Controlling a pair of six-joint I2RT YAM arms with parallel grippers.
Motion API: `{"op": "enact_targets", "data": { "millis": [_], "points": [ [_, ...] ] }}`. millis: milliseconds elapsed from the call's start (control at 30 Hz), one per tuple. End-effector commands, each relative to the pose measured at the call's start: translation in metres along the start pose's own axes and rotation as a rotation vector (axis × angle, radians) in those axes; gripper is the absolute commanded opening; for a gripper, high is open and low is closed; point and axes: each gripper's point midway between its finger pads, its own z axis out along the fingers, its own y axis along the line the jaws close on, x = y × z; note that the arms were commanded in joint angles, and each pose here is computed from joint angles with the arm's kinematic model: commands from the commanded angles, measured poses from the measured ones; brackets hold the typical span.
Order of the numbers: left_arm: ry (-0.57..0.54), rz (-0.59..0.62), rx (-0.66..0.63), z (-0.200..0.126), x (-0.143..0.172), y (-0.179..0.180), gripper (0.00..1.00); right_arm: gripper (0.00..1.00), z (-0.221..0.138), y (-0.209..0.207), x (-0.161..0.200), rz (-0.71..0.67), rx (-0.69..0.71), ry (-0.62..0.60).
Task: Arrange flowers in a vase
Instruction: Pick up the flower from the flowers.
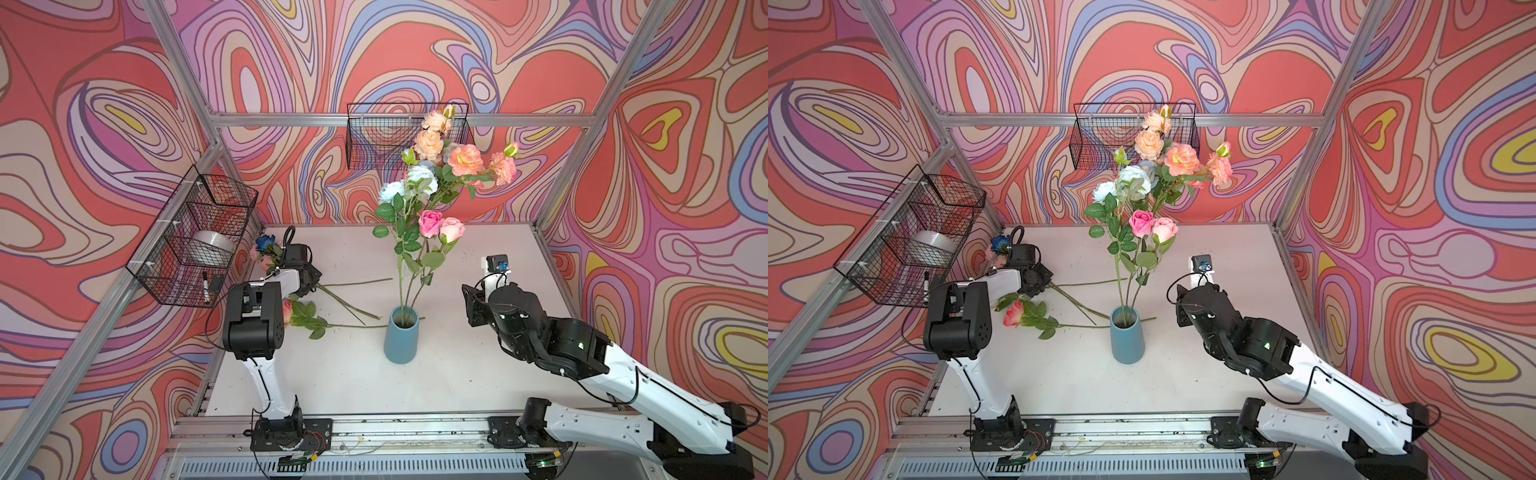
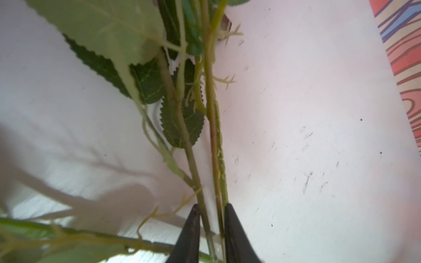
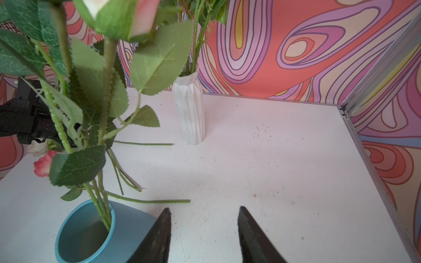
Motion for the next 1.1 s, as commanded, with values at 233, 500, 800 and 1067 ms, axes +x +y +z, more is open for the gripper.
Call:
{"op": "enact_targets", "data": {
  "millis": [233,500,800,1067],
  "points": [
    [-0.048,-0.055,0.138,-0.044,-0.012,-0.024,0.00,0.48,0.004,-0.003,0.001,-0.018,0.026,0.003],
    [-0.092,-0.026,0.262,-0.118,-0.007,-0.031,0.00,0.49,0.005,0.000,0.001,-0.014,0.012,0.005],
    [-0.214,0.097,0.596,-0.266,-0.015,-0.082,0.00,0.64,-0.009,0.019,-0.016,-0.011,-0.123,-0.014],
    [-0.261,0.338,1.034,-0.444,0.016,-0.119,0.00,0.68,-0.034,0.103,-0.027,-0.083,-0.574,0.056]
  ]
}}
